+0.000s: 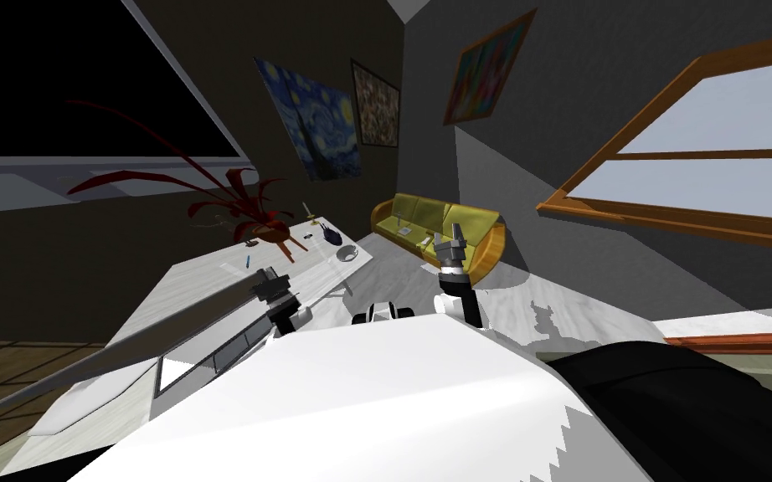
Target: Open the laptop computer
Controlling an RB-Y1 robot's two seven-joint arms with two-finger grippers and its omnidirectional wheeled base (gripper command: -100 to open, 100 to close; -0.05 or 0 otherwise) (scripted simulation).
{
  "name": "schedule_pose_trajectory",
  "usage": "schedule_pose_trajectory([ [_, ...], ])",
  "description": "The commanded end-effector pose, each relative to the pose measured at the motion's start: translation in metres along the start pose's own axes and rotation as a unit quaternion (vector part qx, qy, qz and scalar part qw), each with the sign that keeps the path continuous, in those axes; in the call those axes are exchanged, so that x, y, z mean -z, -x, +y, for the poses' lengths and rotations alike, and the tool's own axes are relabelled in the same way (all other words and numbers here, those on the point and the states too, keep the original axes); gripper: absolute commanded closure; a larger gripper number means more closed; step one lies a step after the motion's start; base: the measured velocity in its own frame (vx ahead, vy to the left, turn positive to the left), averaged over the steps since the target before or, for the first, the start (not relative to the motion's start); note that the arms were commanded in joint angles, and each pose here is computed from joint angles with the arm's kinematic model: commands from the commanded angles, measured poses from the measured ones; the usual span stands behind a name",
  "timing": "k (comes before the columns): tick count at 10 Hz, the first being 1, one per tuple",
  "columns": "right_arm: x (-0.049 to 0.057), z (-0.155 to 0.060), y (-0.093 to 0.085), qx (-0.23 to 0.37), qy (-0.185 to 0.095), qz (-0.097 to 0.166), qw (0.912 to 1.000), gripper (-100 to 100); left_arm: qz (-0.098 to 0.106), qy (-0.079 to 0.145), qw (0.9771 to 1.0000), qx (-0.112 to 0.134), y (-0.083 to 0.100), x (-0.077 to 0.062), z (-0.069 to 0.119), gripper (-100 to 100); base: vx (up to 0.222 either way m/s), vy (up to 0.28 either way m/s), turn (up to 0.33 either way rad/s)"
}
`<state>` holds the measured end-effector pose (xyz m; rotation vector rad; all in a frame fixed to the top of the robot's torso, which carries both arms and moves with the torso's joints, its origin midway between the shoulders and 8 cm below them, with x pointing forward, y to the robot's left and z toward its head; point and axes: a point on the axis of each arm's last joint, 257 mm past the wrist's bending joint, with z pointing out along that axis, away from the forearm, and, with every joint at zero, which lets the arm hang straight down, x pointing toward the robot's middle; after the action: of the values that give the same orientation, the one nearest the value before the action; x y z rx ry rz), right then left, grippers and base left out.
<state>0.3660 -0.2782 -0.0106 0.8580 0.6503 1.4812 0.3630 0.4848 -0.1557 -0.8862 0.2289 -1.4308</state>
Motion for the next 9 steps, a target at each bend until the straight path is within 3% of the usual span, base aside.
schedule_pose_trajectory([
  [1, 0.0, 0.0, 0.0, 0.0, 0.0, 0.0, 1.0, 0, -0.007, -0.002, 0.9999, -0.012, 0.004, 0.013, 0.004, 100, 0.0, 0.0, 0.0],
  [2, 0.0, 0.0, 0.0, 0.0, 0.0, 0.0, 1.0, 0, 0.003, -0.017, 0.9998, -0.011, -0.009, 0.013, 0.007, 100, -0.038, 0.042, -0.024],
  [4, 0.0, 0.0, 0.0, 0.0, 0.0, 0.0, 1.0, 0, -0.009, -0.022, 0.9995, -0.023, -0.003, 0.024, 0.006, 100, -0.034, 0.041, -0.031],
  [5, 0.0, 0.0, 0.0, 0.0, 0.0, 0.0, 1.0, 0, 0.0, -0.036, 0.9992, -0.02, -0.016, 0.019, 0.008, 100, -0.05, 0.043, -0.02],
  [9, 0.0, 0.0, 0.0, 0.0, 0.0, 0.0, 1.0, 0, -0.019, -0.052, 0.9971, -0.051, -0.012, 0.043, 0.009, 100, -0.034, 0.038, -0.037],
])
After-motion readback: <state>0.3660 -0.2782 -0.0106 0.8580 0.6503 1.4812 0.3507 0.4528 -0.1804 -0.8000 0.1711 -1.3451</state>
